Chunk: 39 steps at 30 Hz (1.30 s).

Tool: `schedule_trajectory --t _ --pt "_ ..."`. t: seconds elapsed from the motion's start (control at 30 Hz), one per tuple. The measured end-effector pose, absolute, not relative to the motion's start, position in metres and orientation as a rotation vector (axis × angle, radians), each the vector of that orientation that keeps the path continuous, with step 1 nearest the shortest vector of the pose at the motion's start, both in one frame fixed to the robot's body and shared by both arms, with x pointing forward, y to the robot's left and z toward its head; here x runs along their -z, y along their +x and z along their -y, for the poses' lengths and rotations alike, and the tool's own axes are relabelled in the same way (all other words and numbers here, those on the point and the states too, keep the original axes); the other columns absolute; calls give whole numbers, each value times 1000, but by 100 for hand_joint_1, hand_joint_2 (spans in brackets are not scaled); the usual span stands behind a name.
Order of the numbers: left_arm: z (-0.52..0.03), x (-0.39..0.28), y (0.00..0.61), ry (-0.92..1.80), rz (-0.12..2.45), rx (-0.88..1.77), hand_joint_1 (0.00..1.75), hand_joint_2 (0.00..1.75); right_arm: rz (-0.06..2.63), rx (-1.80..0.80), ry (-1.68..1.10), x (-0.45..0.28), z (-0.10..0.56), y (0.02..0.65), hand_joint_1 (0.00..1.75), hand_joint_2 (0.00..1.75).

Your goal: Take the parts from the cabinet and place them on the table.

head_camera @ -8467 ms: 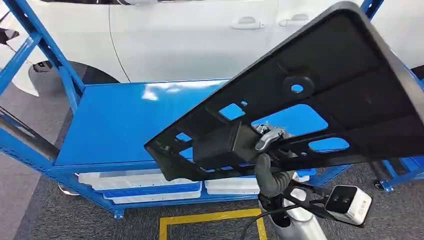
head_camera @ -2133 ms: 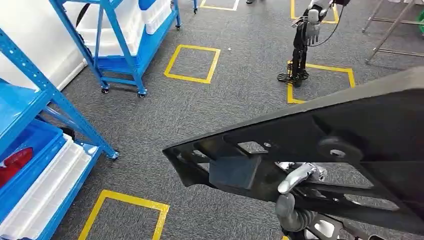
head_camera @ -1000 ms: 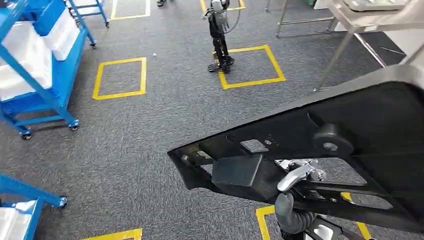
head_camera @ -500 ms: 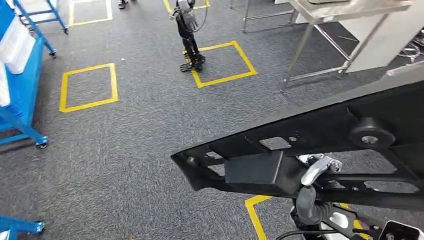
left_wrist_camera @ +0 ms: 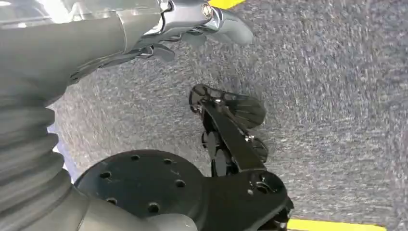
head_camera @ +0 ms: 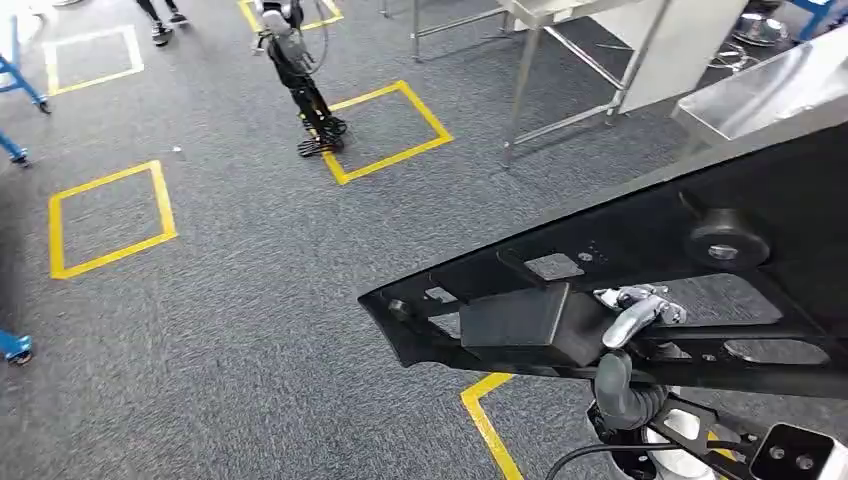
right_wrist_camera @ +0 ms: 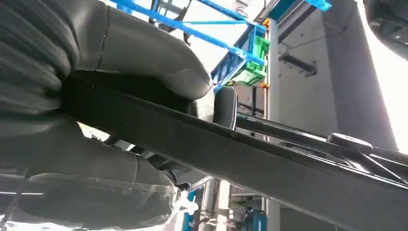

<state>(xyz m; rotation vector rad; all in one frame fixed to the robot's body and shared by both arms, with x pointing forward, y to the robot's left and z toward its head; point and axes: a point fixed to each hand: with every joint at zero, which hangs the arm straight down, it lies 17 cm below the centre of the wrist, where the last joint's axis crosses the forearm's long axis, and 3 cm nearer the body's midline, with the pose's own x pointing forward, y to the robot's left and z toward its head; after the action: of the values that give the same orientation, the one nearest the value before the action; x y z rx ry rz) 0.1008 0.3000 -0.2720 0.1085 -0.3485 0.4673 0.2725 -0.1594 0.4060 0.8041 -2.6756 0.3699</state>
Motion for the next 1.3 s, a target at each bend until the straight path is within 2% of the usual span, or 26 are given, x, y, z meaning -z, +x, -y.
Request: schedule_trajectory --t 0.3,0.8,1.3 --pt "-309 272 102 154 348 -483 0 175 2685 -372 778 -407 161 277 175 175" --pt "-425 263 79 357 350 -560 0 175 2681 -363 773 -408 176 284 175 175" --pt "-441 259 80 363 379 -583 0 175 2666 -373 754 -404 178 295 175 175"
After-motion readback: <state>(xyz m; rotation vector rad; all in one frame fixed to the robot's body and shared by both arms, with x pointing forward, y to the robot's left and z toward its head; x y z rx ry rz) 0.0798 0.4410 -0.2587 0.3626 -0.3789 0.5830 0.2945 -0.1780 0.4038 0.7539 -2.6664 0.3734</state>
